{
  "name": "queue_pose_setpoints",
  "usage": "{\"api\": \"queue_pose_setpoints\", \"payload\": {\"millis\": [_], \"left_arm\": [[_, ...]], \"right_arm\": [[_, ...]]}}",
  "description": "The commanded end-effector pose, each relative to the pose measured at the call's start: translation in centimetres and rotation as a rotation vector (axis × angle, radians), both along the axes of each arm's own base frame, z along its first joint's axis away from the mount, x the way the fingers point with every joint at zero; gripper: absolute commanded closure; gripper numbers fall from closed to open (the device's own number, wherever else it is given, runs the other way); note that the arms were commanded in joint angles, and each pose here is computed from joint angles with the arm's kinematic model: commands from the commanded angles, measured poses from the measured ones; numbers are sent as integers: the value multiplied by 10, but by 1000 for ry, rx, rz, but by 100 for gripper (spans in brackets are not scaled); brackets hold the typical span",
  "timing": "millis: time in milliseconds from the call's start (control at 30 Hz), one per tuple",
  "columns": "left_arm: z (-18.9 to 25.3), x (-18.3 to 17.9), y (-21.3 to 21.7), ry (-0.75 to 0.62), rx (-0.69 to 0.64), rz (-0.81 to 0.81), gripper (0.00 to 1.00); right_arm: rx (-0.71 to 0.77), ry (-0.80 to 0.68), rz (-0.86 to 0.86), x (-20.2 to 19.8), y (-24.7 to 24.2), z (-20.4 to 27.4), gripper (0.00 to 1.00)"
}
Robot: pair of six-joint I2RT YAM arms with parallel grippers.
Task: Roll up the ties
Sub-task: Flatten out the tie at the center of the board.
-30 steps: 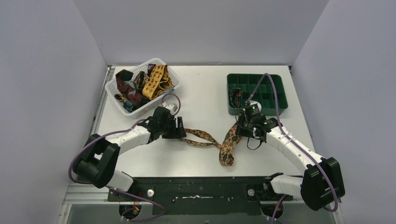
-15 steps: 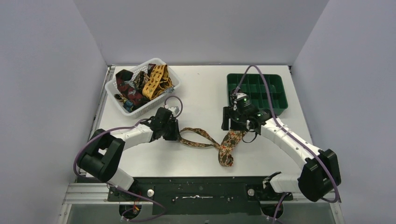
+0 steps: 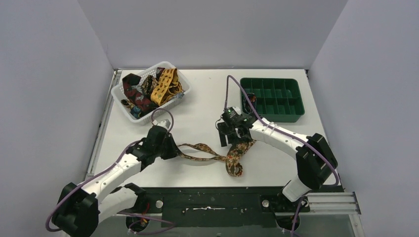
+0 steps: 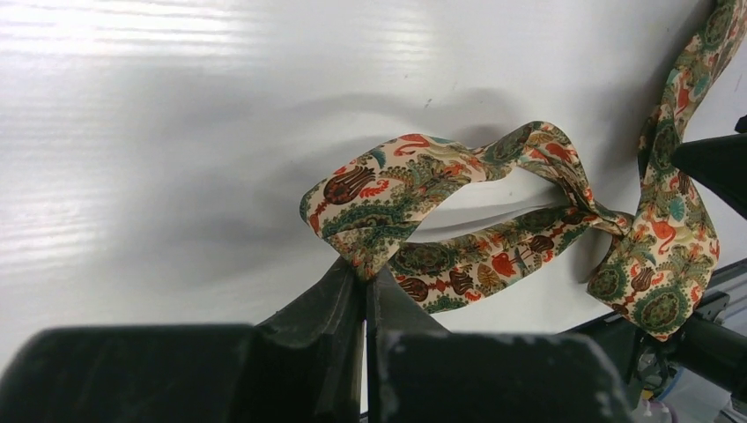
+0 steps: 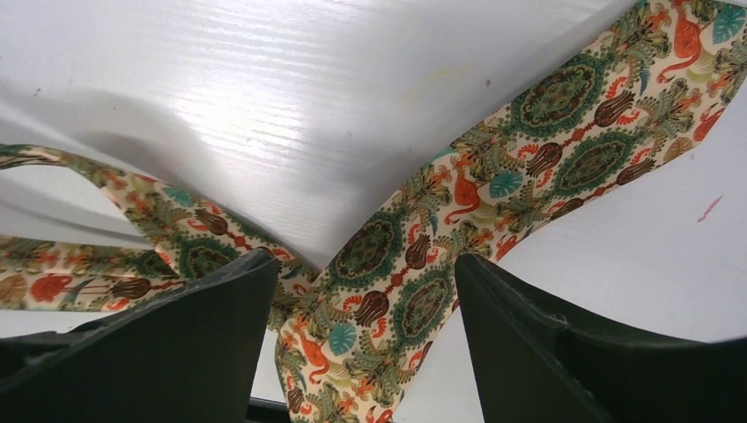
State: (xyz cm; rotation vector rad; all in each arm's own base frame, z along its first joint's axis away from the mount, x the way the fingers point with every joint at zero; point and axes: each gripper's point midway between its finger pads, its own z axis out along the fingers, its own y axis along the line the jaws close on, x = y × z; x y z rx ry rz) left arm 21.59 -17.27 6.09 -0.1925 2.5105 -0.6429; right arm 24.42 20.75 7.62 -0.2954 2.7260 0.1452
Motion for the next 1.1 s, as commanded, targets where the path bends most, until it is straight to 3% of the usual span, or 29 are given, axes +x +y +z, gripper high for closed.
{"api": "queue_pose_setpoints", "payload": {"millis": [0,400,833,1067], "left_arm": [[3,-13,21,32,27,113,100],[11,-18,27,-6,-24,175,100],[6,-18,24,-1,-22,150,100],[5,-17,24,0,-19,149,100]], "right_arm": [[-70,-58,-9,7,12,7,25],[-124,-70,-67,-3,38,0,22],[-389,-13,-194,-14,18,-32,33],[-375,-70,-213,-5,16,-19,48]]}}
